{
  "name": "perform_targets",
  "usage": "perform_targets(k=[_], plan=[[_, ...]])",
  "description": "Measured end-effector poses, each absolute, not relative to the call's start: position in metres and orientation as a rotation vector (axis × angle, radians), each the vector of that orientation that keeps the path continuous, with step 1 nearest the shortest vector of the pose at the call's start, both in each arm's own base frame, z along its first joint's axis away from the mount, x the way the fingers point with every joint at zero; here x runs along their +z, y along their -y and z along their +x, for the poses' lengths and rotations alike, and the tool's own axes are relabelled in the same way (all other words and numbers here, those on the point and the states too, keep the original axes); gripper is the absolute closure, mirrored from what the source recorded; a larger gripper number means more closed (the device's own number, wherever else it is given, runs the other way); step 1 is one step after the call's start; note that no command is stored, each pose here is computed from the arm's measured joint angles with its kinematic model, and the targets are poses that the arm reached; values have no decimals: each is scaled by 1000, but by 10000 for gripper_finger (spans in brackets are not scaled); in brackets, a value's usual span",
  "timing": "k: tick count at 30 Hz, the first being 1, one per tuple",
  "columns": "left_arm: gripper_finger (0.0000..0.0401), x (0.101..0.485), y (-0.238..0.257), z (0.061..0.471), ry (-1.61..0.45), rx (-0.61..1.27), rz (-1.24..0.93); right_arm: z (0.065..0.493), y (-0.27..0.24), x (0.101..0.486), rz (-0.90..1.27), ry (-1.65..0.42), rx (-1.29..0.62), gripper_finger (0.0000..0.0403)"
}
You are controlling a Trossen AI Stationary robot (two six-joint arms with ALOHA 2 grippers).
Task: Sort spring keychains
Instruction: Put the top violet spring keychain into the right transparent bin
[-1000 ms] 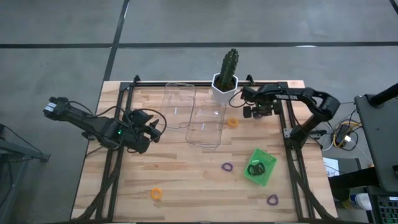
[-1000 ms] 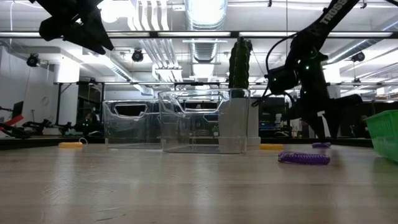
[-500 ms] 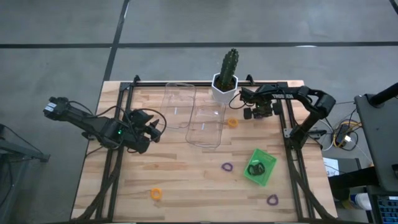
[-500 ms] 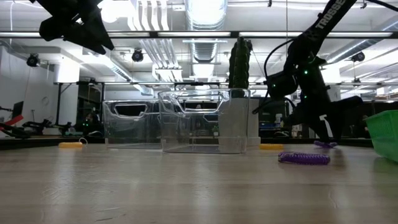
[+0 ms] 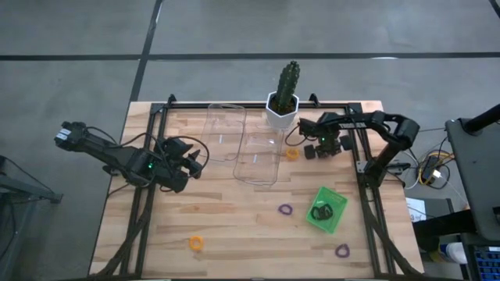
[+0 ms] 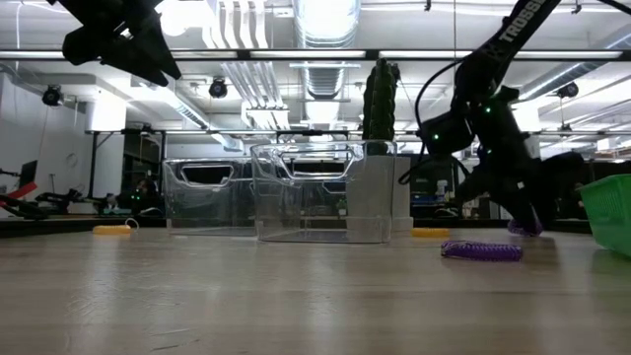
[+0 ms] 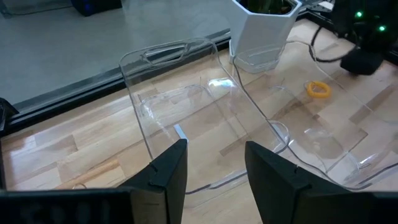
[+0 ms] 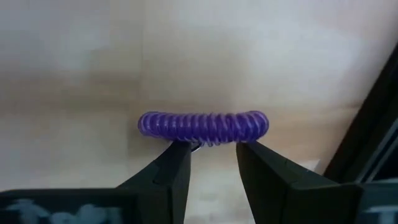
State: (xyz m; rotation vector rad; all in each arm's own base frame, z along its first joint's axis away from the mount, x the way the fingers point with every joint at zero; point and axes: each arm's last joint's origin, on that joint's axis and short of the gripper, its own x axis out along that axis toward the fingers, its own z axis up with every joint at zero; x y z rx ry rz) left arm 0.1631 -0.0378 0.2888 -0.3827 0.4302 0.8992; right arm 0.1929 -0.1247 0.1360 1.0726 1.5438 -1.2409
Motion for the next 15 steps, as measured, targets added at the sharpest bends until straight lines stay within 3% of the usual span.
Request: perform_targets(k=[15], plan=[[248,289,38,163,-433,897,-377,205,102,137,1054,-1611,-1101,275]])
